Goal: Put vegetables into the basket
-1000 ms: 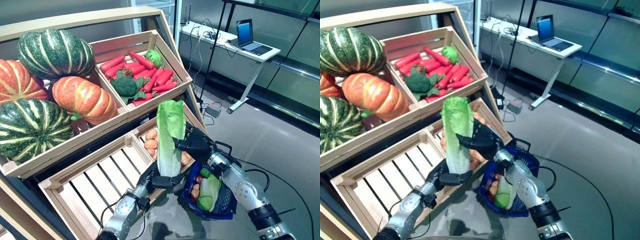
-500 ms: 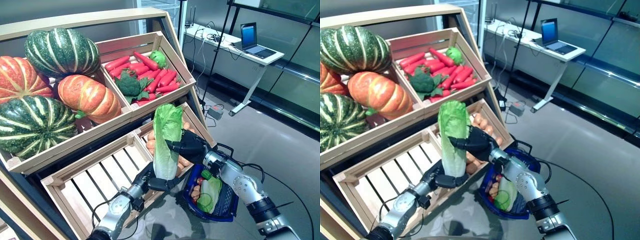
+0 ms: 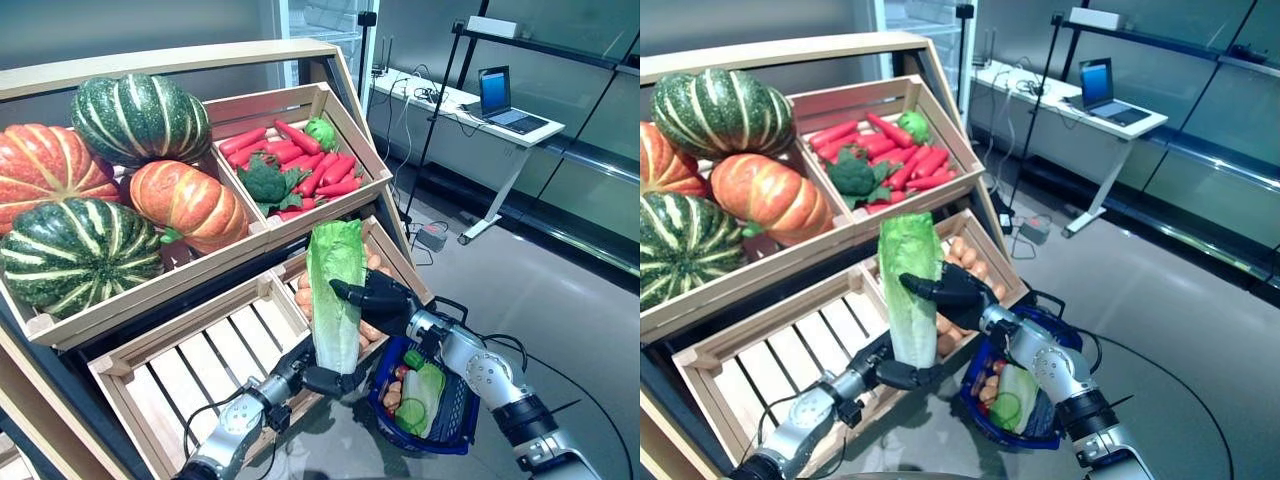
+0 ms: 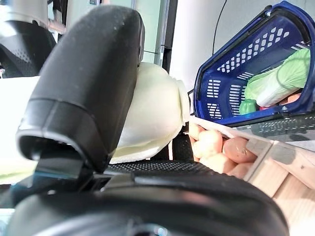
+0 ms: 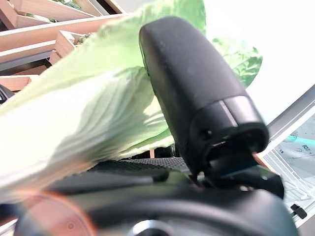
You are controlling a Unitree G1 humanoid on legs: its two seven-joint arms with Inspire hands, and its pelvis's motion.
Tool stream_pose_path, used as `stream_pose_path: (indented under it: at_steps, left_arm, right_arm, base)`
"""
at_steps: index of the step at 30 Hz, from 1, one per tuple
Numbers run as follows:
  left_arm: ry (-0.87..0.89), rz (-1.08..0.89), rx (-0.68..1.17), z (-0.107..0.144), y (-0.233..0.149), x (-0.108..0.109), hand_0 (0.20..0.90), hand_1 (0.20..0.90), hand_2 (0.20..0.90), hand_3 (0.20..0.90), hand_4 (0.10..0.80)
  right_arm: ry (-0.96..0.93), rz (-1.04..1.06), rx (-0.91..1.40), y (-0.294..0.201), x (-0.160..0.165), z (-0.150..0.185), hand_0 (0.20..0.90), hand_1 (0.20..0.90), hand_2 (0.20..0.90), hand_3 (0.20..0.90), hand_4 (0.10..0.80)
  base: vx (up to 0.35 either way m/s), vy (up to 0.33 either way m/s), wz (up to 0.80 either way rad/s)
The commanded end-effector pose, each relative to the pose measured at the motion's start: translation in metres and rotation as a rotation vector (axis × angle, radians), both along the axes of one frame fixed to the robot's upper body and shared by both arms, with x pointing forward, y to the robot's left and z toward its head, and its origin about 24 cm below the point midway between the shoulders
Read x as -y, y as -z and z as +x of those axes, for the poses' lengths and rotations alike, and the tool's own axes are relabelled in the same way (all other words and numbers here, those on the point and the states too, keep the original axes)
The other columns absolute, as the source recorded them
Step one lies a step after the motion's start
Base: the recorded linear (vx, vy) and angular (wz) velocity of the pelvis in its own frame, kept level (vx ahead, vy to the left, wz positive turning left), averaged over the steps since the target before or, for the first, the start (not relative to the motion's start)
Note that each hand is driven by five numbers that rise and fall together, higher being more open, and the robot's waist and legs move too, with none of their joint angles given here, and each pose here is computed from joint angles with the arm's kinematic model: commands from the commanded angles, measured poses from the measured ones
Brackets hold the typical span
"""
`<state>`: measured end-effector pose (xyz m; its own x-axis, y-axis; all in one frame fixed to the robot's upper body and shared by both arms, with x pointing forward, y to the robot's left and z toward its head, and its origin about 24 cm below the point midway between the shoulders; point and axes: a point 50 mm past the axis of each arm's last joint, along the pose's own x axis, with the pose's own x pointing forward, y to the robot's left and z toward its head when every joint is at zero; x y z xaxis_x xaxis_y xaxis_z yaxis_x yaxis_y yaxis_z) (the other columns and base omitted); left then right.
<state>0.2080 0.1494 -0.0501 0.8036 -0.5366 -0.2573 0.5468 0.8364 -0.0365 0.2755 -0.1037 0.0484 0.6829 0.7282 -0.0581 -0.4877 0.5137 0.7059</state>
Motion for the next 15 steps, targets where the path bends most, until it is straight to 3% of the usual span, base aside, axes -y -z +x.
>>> stream_pose_path:
  at_steps: [1,5,7,8,15]
  left_arm:
    - [0.089,-0.156,0.36,0.052,-0.065,0.048,0.3,0.3,0.3,0.3,0.4]
    - [0.074,-0.154,0.355,0.052,-0.064,0.045,0.3,0.3,0.3,0.3,0.4]
    - [0.063,-0.146,0.341,0.053,-0.062,0.045,0.516,0.516,0.516,0.516,0.544]
    - [0.054,-0.143,0.335,0.053,-0.061,0.044,0.9,0.9,0.9,0.9,0.8]
    - [0.021,-0.129,0.294,0.051,-0.054,0.036,0.9,0.9,0.9,0.9,0.8]
  right_arm:
    - [-0.232,0.406,0.156,-0.06,-0.064,-0.001,0.3,0.3,0.3,0.3,0.4]
    - [-0.203,0.388,0.181,-0.062,-0.06,0.002,0.3,0.3,0.3,0.3,0.4]
    - [-0.165,0.353,0.213,-0.063,-0.055,0.006,0.3,0.3,0.3,0.3,0.4]
    - [-0.146,0.334,0.232,-0.063,-0.052,0.008,0.3,0.3,0.3,0.3,0.4]
    - [0.008,0.28,0.266,-0.062,-0.024,0.02,0.3,0.3,0.3,0.3,0.4]
  base:
    - [0.0,0.0,0.0]
    - [0.0,0.0,0.0]
    - [0.0,0.0,0.0]
    - [0.0,0.0,0.0]
    - [0.0,0.0,0.0]
